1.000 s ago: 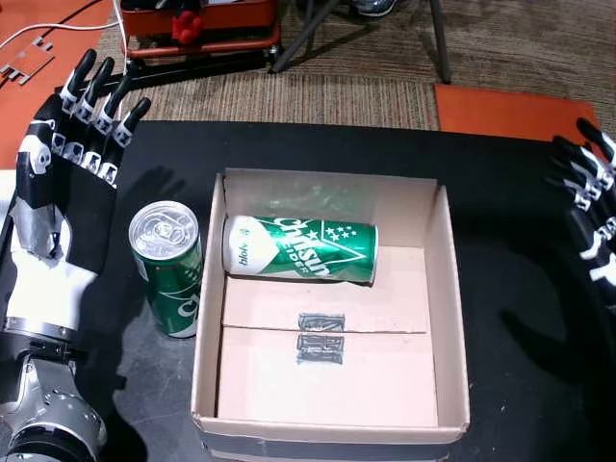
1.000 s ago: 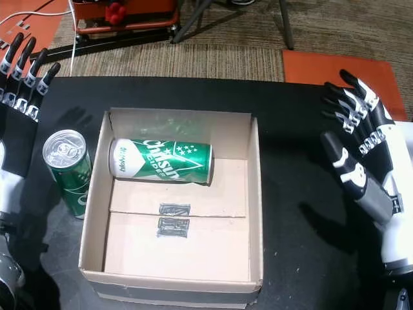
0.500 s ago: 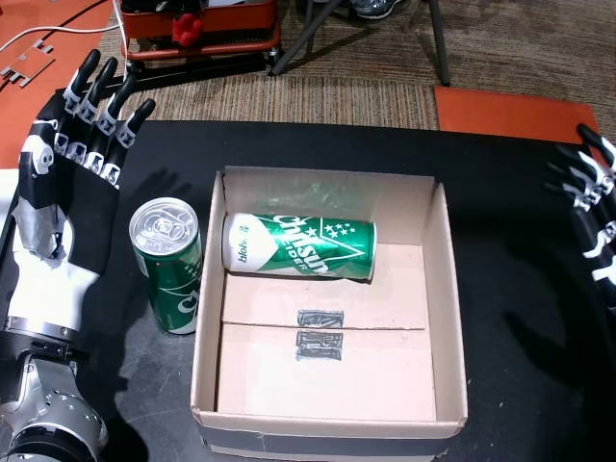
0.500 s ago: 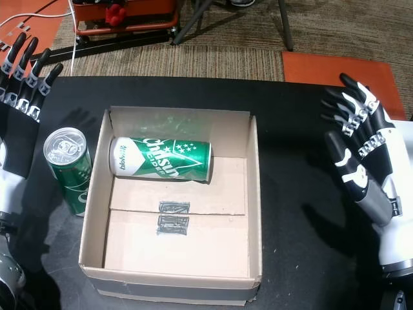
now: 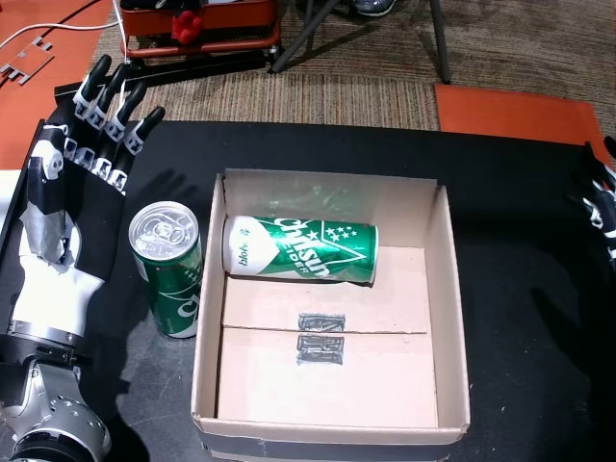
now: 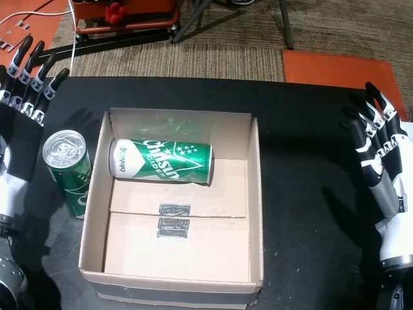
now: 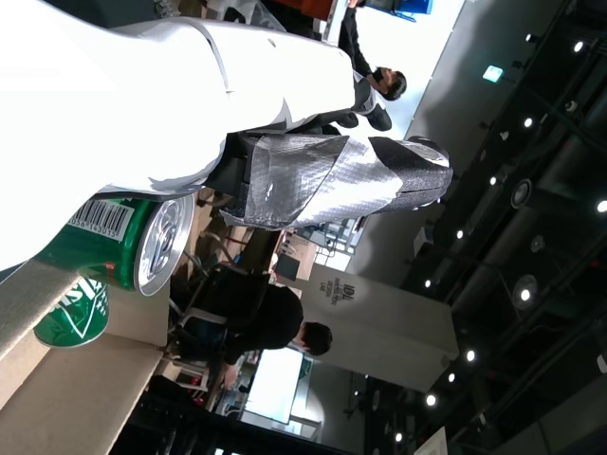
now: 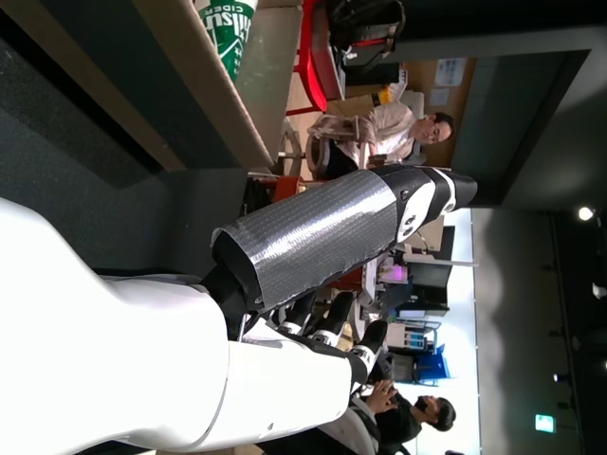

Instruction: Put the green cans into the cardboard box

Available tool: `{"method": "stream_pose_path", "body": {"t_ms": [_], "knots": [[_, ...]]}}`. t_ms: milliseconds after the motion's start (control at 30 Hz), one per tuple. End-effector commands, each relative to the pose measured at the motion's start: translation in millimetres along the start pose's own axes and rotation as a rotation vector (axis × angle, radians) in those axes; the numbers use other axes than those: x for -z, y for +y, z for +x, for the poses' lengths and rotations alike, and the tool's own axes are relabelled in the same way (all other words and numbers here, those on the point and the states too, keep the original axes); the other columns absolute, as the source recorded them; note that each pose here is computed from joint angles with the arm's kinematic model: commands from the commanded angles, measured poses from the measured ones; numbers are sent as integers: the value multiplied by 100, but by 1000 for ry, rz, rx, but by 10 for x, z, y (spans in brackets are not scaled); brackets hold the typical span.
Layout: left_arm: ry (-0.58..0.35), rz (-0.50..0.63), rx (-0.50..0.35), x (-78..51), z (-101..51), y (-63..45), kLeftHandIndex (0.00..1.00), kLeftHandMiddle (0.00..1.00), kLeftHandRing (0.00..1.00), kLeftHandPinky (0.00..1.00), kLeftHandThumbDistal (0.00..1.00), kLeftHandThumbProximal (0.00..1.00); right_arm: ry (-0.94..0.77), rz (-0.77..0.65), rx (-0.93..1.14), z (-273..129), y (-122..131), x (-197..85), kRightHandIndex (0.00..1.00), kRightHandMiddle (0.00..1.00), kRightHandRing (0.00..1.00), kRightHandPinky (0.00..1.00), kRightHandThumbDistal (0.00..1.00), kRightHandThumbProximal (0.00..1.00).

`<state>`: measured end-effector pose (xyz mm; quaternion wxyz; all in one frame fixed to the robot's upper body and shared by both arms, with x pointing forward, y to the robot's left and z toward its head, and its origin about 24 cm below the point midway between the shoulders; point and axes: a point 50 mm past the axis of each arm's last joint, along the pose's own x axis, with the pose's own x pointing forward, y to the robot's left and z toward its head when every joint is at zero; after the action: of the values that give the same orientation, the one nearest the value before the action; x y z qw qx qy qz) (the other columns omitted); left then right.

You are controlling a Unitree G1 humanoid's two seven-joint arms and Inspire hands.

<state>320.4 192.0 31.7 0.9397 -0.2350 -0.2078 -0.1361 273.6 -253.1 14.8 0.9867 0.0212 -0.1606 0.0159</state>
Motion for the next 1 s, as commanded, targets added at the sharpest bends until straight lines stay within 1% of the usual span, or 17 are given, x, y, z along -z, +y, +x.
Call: {"method": "stream_pose_path", "body": {"t_ms": [0,33,67,100,167,200,233,333,367,400,567,633,667,733,833,867,967], "knots": [[22,13,4,-2,-49,36,90,96,99,95,40,100,0,0,-4,10,4,-2,74,77,82,91,100,62],[24,15,1,-11,-48,49,90,96,99,95,43,100,1,-4,-7,8,1,-4,74,77,82,91,100,62],[27,19,-3,-20,-48,63,90,96,98,95,46,96,1,-7,-8,7,-2,-5,74,77,82,91,100,62],[31,22,-5,-31,-50,80,91,96,97,95,46,90,1,-7,-8,5,-5,-5,73,77,81,90,100,61],[37,23,0,-49,-51,103,91,95,96,94,41,80,0,-8,-6,1,-11,-6,73,77,80,90,100,61],[42,36,7,-67,-49,119,90,94,94,93,48,73,-3,-15,-5,-3,-13,-10,72,76,80,90,100,62],[46,51,17,-87,-46,132,90,95,94,93,49,68,-4,-23,-5,-7,-14,-13,72,76,80,90,100,63],[62,94,54,-148,-41,170,89,95,94,93,64,55,-6,-35,-5,-11,-15,-18,73,77,79,90,100,65],[67,102,66,-161,-41,178,89,95,94,93,66,52,-6,-36,-5,-11,-16,-18,73,77,79,90,100,65],[72,112,80,-174,-39,183,89,95,94,93,70,48,-5,-34,-5,-10,-17,-18,74,77,79,90,100,64],[82,147,126,-201,-50,185,91,94,95,92,70,39,-6,-33,-2,-12,-21,-17,73,77,79,90,100,64],[101,169,146,-203,-74,190,90,93,95,91,69,40,-6,-7,-1,-11,-25,-11,73,77,79,90,100,61],[113,184,151,-201,-88,196,90,93,95,90,71,40,-7,9,0,-11,-27,-8,73,77,79,90,100,61],[144,198,144,-187,-124,217,89,92,93,89,80,38,-9,18,1,-12,-31,-8,73,76,79,90,100,63],[174,222,145,-179,-163,235,90,92,93,89,81,39,-14,14,-1,-16,-37,-13,73,76,79,90,100,64],[180,235,151,-181,-169,235,91,92,93,90,79,40,-14,13,-1,-15,-39,-14,72,76,79,91,100,65],[190,285,162,-180,-177,220,92,93,93,91,85,49,-16,14,-1,-14,-44,-16,72,76,79,91,100,64]]}}
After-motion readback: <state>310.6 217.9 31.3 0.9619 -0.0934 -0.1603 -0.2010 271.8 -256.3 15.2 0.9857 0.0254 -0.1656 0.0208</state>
